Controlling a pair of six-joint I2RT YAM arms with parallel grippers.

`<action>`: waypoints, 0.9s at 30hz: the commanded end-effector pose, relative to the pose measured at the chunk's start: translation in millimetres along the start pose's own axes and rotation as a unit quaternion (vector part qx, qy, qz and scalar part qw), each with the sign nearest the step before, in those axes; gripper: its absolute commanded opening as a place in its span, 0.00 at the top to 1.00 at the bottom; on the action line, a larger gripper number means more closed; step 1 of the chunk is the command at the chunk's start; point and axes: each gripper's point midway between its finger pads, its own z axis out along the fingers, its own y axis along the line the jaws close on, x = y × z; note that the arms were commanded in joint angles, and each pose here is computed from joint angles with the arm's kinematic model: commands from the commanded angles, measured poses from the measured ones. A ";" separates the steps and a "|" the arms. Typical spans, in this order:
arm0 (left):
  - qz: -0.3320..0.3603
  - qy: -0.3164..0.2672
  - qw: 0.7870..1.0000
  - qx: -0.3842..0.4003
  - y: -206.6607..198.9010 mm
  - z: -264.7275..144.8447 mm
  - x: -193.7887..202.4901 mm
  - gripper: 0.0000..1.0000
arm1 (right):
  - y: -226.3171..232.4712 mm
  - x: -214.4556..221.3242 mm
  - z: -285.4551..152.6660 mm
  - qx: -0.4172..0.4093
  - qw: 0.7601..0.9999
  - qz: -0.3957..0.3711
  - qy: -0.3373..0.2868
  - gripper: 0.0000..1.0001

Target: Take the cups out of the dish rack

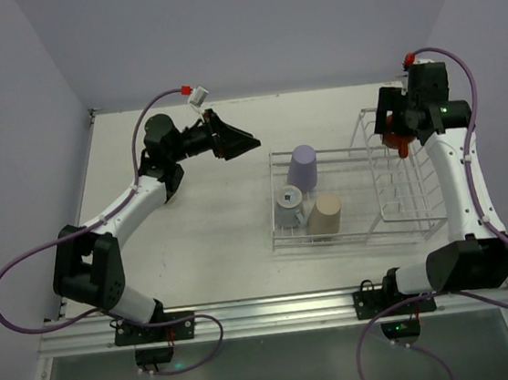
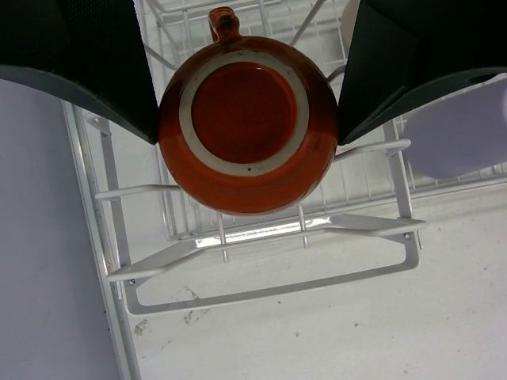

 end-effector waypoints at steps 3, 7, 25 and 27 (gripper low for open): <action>0.014 -0.006 1.000 0.014 -6.0 3.4 -4.0 0.19 | -5.8 -20.1 -22.6 0.008 0.999 0.015 -0.042 1.00; 0.014 -0.006 1.000 0.013 -5.0 3.9 -4.1 0.19 | -8.1 -19.9 -24.0 0.014 0.999 0.012 -0.041 1.00; 0.015 -0.002 1.000 0.013 -6.4 3.6 -3.0 0.19 | 2.8 -0.4 -0.3 -0.010 1.000 -0.006 -0.004 0.58; 0.015 -0.001 1.000 0.013 -5.9 3.7 -2.5 0.19 | 4.2 -1.3 -0.8 -0.014 1.000 -0.006 -0.003 0.54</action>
